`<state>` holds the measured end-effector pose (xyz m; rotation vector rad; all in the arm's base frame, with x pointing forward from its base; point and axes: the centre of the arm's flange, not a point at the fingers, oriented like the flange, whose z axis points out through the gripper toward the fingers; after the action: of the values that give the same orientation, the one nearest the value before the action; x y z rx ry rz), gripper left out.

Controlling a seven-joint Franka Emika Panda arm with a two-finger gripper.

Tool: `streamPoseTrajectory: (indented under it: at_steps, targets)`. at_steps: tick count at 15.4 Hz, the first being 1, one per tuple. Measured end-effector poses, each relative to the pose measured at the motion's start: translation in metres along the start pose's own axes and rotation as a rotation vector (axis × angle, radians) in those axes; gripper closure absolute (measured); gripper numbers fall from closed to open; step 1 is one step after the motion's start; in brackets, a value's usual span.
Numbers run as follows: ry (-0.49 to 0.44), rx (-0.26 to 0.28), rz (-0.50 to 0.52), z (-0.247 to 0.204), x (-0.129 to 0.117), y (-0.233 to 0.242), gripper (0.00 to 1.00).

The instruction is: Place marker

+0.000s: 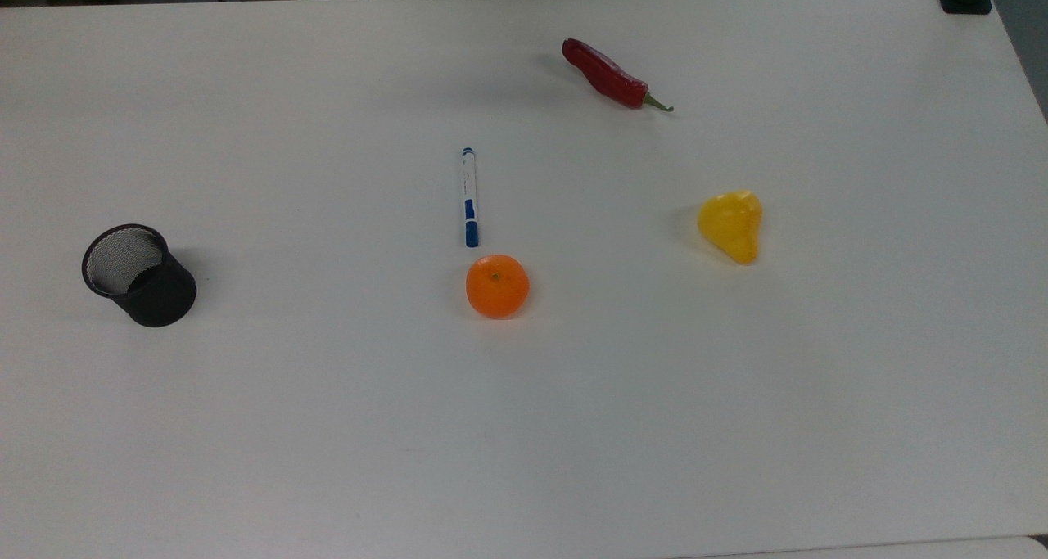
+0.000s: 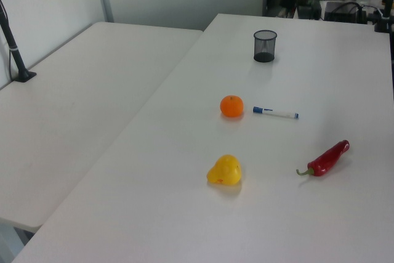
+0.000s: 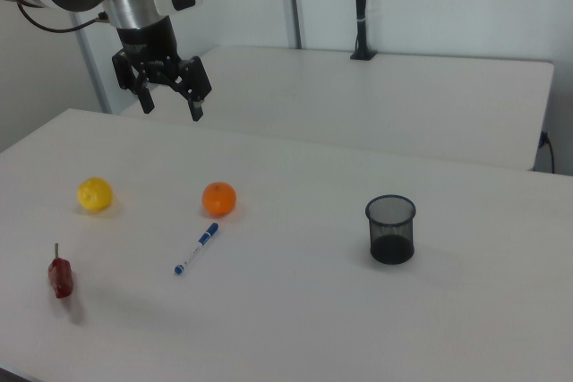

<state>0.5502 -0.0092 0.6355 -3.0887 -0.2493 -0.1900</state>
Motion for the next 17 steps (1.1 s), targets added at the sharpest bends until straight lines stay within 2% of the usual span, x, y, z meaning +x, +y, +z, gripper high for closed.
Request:
streamPoseTrajectory:
  at_steps: [17]
  targets:
    - [-0.007,0.002,-0.003,0.0036,-0.0001,-0.0016,0.00]
